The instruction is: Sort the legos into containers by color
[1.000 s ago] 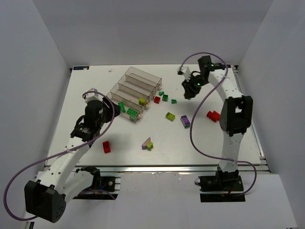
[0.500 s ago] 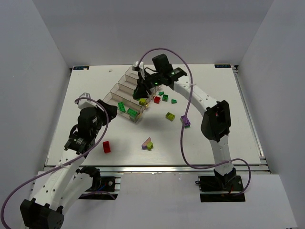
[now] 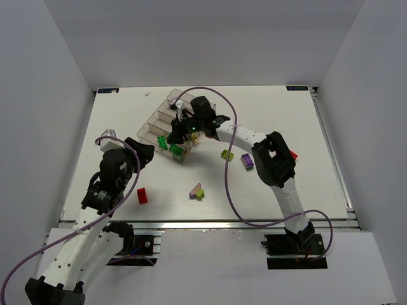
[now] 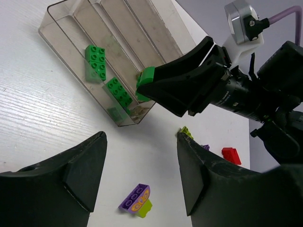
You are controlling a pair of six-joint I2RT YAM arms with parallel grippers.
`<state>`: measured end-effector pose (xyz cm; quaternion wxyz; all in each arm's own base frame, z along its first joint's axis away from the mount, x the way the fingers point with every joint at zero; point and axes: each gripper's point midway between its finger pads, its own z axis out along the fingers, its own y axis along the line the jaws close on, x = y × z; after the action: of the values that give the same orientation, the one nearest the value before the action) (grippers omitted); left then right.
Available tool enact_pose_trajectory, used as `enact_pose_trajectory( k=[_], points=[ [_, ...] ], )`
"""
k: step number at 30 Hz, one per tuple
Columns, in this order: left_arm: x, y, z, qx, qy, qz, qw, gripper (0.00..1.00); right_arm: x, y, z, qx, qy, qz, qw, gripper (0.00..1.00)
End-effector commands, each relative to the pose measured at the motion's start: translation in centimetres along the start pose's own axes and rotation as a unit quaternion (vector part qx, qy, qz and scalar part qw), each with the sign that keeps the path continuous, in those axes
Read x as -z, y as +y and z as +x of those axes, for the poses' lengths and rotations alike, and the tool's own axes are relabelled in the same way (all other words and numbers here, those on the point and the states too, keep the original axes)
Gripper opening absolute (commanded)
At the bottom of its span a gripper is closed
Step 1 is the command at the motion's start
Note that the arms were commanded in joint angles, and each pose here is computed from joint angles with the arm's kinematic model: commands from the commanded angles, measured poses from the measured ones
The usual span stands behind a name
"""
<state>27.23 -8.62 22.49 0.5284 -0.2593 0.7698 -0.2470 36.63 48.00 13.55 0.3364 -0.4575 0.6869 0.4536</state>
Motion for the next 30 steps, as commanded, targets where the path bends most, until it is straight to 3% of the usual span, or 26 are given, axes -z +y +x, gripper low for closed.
enact_pose_trajectory(
  k=[1,4,5,7,14,17,18,20,21,23,27,30],
  points=[
    [0.2,0.6,0.5,0.009,0.009,-0.009,1.000,0.72,-0.4,-1.2,-1.5,0.050,-0.033,0.033,0.998,0.07],
    [0.2,0.6,0.7,0.012,0.011,-0.007,1.000,0.73,-0.5,-1.7,-0.4,0.055,-0.023,0.043,0.997,0.27],
    [0.3,0.5,0.7,0.012,0.011,-0.005,1.000,0.73,-0.4,-1.7,-0.1,0.054,-0.020,0.045,0.997,0.39],
    [0.2,0.4,0.7,0.013,0.012,-0.003,1.000,0.73,-0.3,-1.9,0.1,0.057,-0.018,0.046,0.997,0.49],
    [-0.3,0.3,1.1,0.013,0.023,-0.002,1.000,0.73,0.3,-1.8,-1.0,0.059,-0.016,0.043,0.997,0.60],
    [-0.5,0.1,1.2,0.013,0.022,0.003,1.000,0.67,2.3,-1.2,-3.2,0.055,-0.014,0.023,0.998,0.60],
    [-0.6,0.0,1.1,0.015,0.019,0.007,1.000,0.56,3.0,-1.1,-3.8,0.066,-0.012,0.017,0.998,0.60],
    [-0.8,-0.1,1.3,0.018,0.022,0.009,1.000,0.44,5.7,-1.3,-4.8,0.064,0.004,0.020,0.998,0.56],
    [-1.1,-0.1,1.4,0.021,0.020,0.013,0.999,0.31,6.7,-1.6,-4.8,0.079,0.014,0.026,0.996,0.54],
    [-1.3,-0.3,1.8,0.026,0.024,0.022,0.999,0.24,9.6,-2.5,-4.0,0.079,0.038,0.051,0.995,0.44],
    [-1.9,-0.8,2.3,0.028,0.028,0.040,0.998,0.24,15.2,-3.4,2.8,0.032,0.147,0.104,0.983,0.24],
    [-2.4,-0.8,2.4,0.023,0.032,0.038,0.998,0.42,20.2,-4.4,7.0,-0.022,0.195,0.172,0.965,0.27]
  ],
)
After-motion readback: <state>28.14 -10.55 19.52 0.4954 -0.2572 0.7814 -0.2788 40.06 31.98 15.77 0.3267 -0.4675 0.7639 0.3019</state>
